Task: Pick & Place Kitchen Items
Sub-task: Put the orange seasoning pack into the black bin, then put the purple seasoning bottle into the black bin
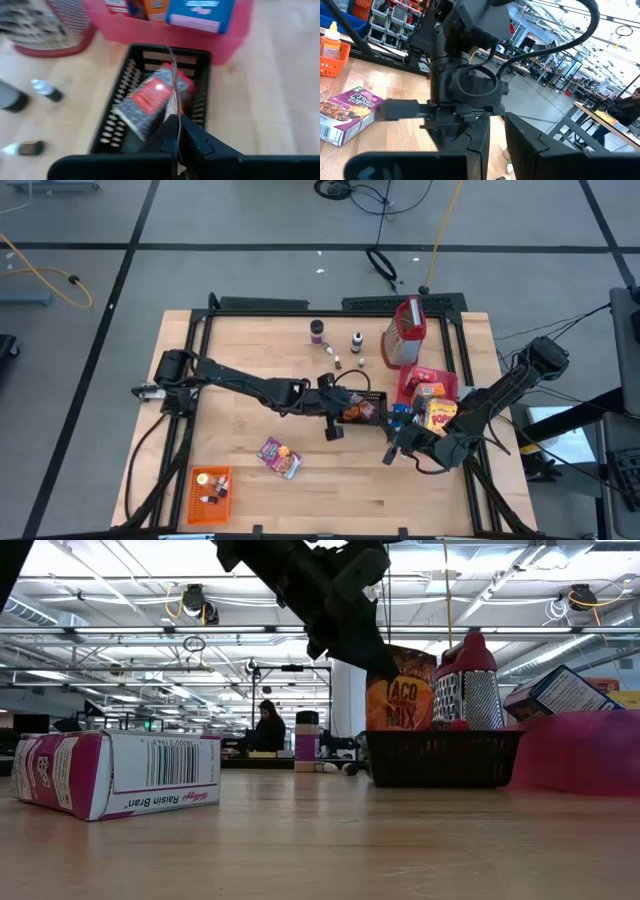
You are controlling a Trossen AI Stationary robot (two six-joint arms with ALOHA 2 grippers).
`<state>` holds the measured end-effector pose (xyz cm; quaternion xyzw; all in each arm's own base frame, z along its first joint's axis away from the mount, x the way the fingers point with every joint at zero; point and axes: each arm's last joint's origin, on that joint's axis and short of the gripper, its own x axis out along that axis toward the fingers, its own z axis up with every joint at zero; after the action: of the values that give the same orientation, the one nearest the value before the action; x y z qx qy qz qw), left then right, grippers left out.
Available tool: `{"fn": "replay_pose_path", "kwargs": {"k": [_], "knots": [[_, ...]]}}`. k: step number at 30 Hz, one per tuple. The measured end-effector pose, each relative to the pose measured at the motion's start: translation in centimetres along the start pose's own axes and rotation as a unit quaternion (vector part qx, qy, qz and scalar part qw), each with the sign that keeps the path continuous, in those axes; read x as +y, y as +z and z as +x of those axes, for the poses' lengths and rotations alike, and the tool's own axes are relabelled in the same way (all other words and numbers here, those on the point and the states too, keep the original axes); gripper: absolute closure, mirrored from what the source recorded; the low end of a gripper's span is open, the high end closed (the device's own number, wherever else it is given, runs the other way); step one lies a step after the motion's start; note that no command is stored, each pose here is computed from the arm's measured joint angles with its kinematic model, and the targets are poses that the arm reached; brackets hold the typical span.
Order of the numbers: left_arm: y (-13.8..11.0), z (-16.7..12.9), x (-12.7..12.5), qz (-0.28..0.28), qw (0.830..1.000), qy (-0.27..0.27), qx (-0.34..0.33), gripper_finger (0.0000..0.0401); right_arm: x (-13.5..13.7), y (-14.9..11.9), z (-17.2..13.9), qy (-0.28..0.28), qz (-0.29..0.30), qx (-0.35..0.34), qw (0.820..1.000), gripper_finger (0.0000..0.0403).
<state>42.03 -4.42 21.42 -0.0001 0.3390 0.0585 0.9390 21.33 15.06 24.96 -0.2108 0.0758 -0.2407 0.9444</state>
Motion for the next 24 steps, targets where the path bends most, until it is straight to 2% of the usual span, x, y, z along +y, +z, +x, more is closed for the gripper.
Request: {"fn": "replay_pose_path", "kwargs": {"k": [4,11,18,21,24], "knots": [[0.0,0.0,-0.2,-0.009,1.0,-0.029,0.004,0.0393,0.0,0.0,0.0,0.0,0.0,0.0,1.0,0.0348],[0.0,0.0,-0.2,0.0,1.0,-0.031,0.004,0.0383,0.0,0.0,0.0,0.0,0.0,0.0,1.0,0.0348],[0.3,-0.6,0.2,0.002,1.0,-0.028,0.0,0.0302,0.0,0.0,0.0,0.0,0.0,0.0,1.0,0.0348],[1.3,-2.2,0.9,-0.002,1.0,-0.017,-0.015,0.0269,0.0,0.0,0.0,0.0,0.0,0.0,1.0,0.0348],[2.4,-4.3,1.5,-0.01,0.999,0.016,-0.038,0.0247,0.0,0.0,0.0,0.0,-0.001,0.001,1.0,0.0348]]}}
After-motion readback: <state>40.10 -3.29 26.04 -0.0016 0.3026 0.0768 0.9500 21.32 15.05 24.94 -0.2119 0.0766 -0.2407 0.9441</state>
